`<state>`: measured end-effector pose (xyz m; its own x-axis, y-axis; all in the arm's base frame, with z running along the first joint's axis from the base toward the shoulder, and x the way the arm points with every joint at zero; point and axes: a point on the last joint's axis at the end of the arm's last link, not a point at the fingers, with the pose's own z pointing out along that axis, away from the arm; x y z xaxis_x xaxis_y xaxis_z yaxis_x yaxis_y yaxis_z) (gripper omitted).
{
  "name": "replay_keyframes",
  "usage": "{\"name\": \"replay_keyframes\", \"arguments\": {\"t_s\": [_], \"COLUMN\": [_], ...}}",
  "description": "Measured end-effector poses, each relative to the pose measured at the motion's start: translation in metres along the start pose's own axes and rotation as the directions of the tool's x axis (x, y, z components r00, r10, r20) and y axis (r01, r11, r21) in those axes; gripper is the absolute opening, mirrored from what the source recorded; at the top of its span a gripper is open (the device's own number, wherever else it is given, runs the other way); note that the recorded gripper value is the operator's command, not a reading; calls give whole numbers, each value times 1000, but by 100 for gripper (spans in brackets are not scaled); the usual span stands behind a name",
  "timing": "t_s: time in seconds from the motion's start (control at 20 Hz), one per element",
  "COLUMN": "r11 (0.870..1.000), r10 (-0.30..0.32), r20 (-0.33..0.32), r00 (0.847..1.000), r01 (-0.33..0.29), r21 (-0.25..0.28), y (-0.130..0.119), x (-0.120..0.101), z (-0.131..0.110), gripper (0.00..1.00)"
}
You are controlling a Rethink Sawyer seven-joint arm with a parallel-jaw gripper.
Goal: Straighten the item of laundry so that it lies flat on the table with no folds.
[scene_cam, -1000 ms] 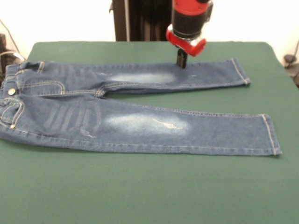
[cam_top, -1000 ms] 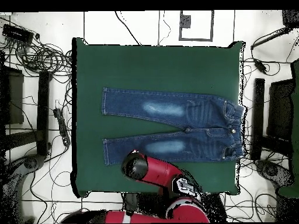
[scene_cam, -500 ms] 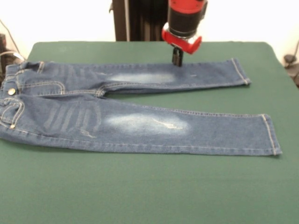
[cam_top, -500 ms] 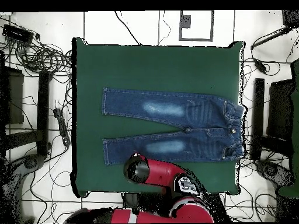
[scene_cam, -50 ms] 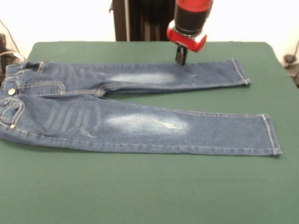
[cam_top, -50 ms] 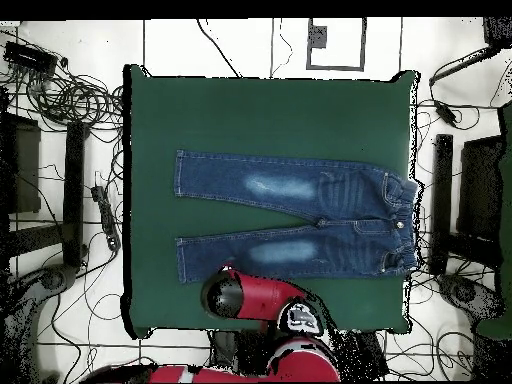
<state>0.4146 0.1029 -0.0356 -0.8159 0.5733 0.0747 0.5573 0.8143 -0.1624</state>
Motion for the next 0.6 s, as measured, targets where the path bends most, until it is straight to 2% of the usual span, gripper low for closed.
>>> {"name": "replay_keyframes", "arguments": {"t_s": [0.25, 0.6], "r11": [999, 996], "r10": [-46, -89], "r20": [27, 79], "r00": [999, 993], "r01": [45, 89], "r21": [12, -3], "y": [10, 28], "x": [12, 17], "z": [-6, -27], "gripper": [0, 0]}}
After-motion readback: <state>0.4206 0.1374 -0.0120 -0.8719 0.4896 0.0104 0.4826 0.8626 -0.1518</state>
